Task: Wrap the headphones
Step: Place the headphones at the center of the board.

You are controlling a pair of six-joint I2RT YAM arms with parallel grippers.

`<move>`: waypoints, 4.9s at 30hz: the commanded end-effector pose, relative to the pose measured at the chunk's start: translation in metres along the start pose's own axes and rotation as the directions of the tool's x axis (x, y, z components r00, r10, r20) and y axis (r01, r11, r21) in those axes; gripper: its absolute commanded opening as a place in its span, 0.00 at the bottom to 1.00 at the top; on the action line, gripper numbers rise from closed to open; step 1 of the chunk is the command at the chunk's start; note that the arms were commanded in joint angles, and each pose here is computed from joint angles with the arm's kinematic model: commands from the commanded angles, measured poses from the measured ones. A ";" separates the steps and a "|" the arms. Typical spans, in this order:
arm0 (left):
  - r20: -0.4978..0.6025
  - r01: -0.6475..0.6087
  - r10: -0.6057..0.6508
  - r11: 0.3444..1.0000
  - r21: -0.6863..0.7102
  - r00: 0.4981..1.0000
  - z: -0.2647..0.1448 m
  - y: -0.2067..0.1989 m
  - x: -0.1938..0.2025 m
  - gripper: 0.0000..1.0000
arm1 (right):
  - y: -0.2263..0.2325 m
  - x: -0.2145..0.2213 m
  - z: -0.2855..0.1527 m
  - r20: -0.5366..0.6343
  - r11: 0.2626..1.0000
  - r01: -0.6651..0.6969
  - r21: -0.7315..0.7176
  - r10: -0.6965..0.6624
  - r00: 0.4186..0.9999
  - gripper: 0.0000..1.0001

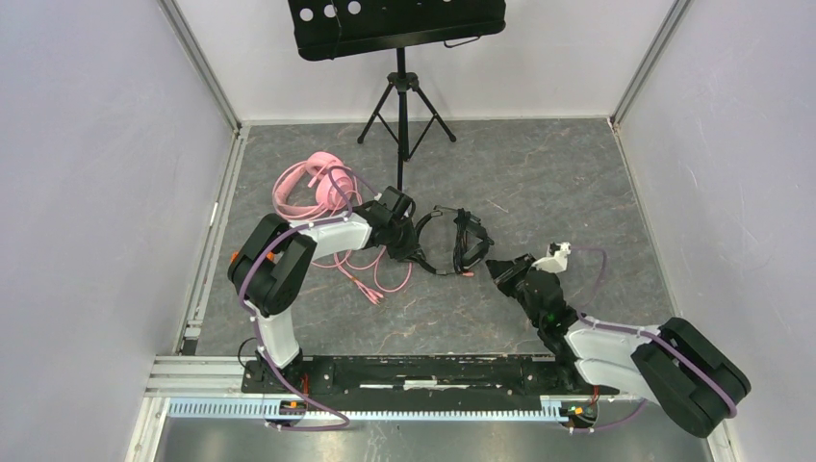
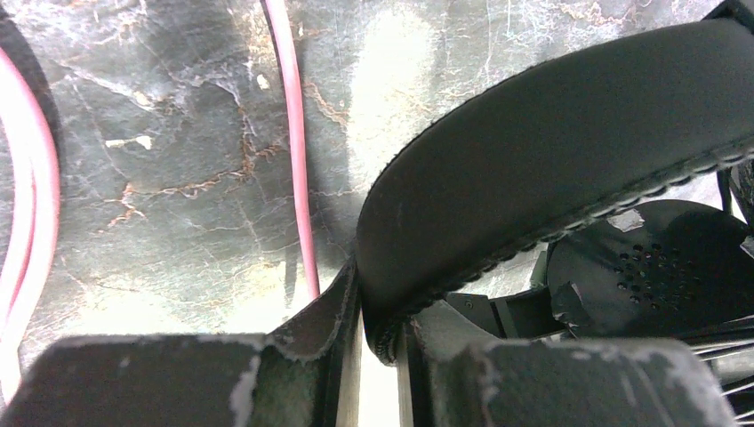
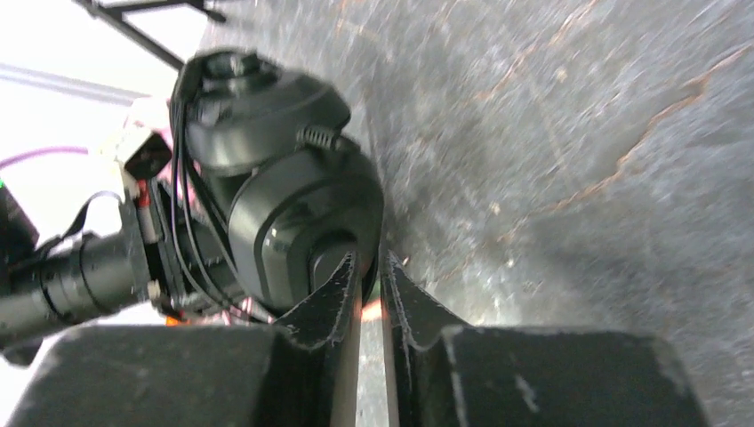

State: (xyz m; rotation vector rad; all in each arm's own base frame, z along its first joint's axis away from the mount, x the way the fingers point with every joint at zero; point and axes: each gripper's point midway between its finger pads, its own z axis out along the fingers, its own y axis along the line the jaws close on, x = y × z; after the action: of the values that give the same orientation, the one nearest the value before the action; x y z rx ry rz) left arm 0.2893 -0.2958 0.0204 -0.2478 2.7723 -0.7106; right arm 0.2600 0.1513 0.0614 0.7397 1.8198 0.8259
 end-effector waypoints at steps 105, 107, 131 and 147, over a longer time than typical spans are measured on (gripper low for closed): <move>-0.065 -0.010 0.009 1.000 -0.011 0.998 0.016 0.001 0.011 0.14 | -0.038 0.072 -0.047 -0.239 0.949 0.276 -0.149 -0.306 0.922 0.00; -0.063 -0.009 0.009 1.000 -0.009 0.998 0.016 0.000 0.010 0.14 | -0.042 0.074 -0.050 -0.249 0.949 0.280 -0.147 -0.309 0.918 0.00; -0.067 0.009 -0.010 1.000 -0.013 0.998 0.022 0.000 0.012 0.14 | -0.029 0.065 -0.010 -0.185 0.976 0.204 -0.076 -0.215 0.959 0.00; -0.077 0.012 -0.015 0.999 -0.034 0.997 0.029 -0.001 0.014 0.18 | -0.013 0.040 0.027 -0.067 0.990 0.135 -0.051 -0.138 0.988 0.00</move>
State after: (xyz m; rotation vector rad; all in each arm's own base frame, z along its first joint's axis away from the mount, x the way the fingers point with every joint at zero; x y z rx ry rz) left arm 0.2994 -0.3199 0.0202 -0.2366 2.7715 -0.7911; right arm 0.2580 0.1836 0.0160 0.5276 1.9352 0.8085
